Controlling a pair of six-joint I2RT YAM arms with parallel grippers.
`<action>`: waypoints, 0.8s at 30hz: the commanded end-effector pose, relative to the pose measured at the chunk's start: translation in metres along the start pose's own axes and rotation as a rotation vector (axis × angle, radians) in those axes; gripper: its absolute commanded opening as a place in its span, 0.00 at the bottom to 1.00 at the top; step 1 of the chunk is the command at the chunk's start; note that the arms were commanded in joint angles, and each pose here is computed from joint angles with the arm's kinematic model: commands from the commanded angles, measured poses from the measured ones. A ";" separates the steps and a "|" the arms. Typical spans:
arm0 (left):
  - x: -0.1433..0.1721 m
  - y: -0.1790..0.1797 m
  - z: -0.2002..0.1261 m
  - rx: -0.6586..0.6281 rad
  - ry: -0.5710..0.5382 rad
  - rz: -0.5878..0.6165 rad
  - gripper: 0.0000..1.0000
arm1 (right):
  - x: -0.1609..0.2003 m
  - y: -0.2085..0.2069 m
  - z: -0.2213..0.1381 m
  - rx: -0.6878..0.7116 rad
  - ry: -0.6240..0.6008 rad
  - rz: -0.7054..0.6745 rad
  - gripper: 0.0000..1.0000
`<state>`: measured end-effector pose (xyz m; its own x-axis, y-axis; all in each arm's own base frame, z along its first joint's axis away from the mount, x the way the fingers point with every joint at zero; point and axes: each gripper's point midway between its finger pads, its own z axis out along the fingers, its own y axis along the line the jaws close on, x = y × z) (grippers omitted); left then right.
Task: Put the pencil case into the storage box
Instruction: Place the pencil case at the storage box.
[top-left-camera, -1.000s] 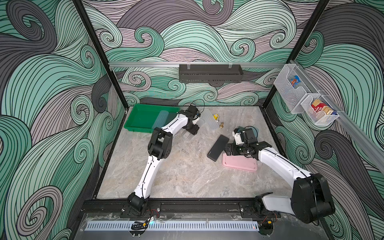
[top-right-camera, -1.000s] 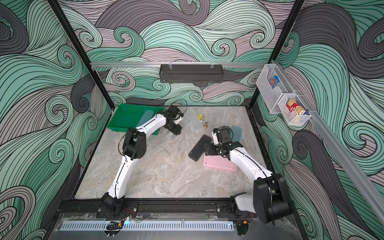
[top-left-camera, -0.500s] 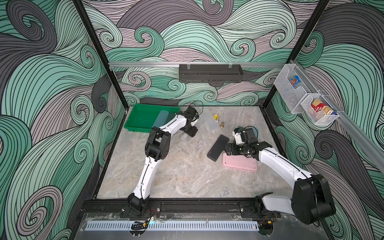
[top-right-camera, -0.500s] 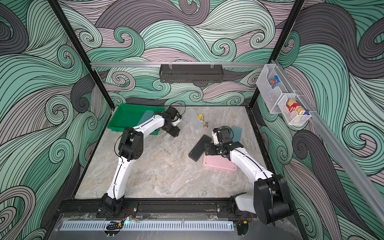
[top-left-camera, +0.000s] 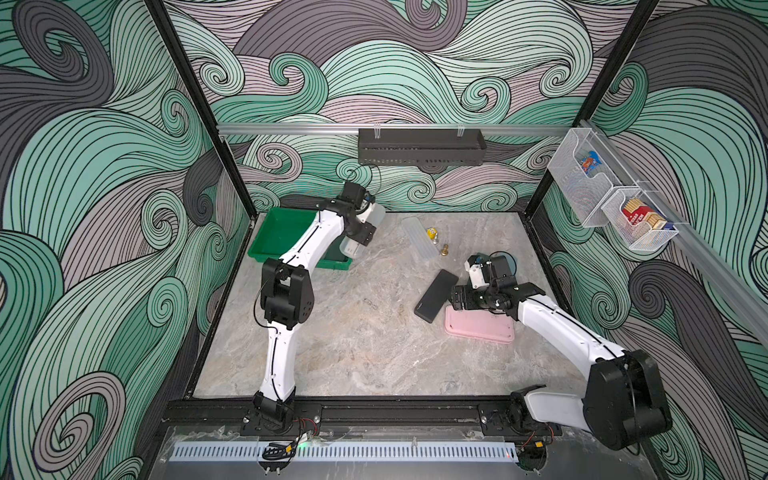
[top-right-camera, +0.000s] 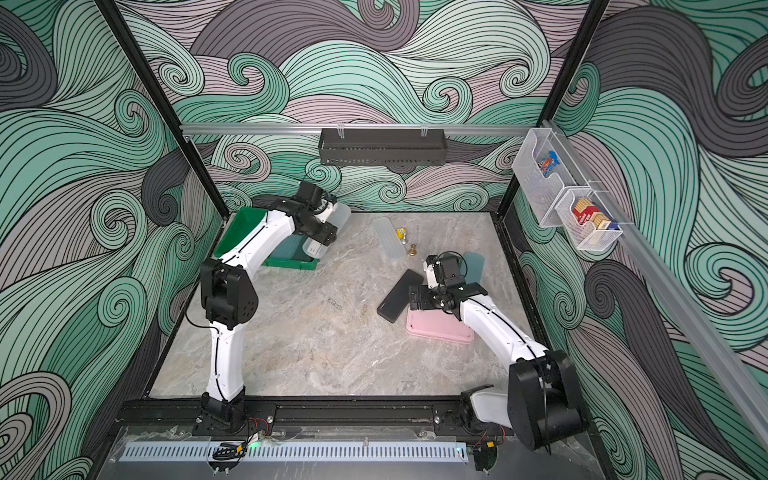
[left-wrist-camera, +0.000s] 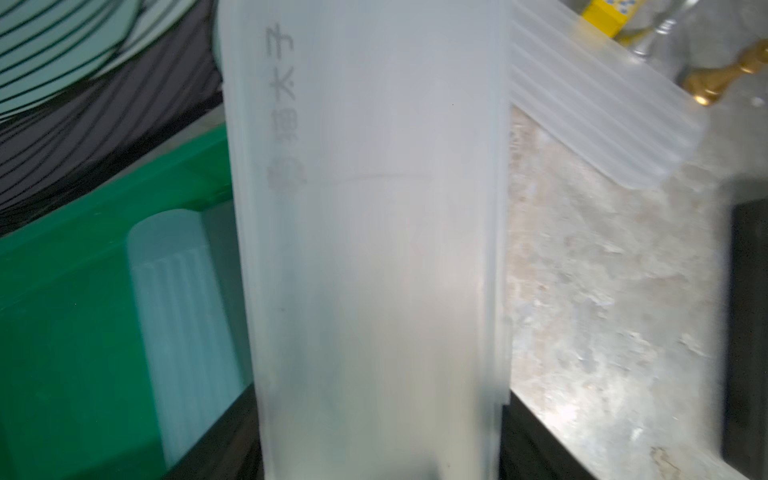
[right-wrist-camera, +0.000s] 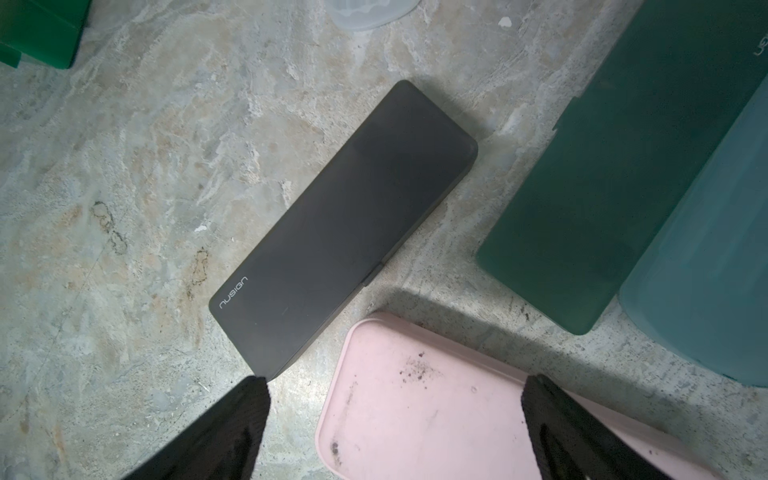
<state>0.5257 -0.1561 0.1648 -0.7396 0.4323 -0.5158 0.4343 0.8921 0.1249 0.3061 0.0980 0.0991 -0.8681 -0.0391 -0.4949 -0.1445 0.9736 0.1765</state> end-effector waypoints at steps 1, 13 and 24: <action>0.005 0.068 0.000 -0.137 -0.015 -0.004 0.68 | -0.014 0.009 -0.010 -0.031 -0.022 -0.028 0.99; 0.048 0.182 0.069 -0.339 -0.010 -0.063 0.67 | -0.003 0.014 0.010 -0.068 0.053 -0.018 0.99; 0.074 0.196 0.097 -0.358 0.046 -0.068 0.69 | 0.000 0.012 0.010 -0.057 0.051 -0.020 0.99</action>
<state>0.6013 0.0265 0.0748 -0.7825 0.3614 -0.5071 0.1951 0.9157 0.3514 0.3119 0.1089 0.0915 -0.8903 -0.0577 -0.4518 -0.1698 0.9625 0.2117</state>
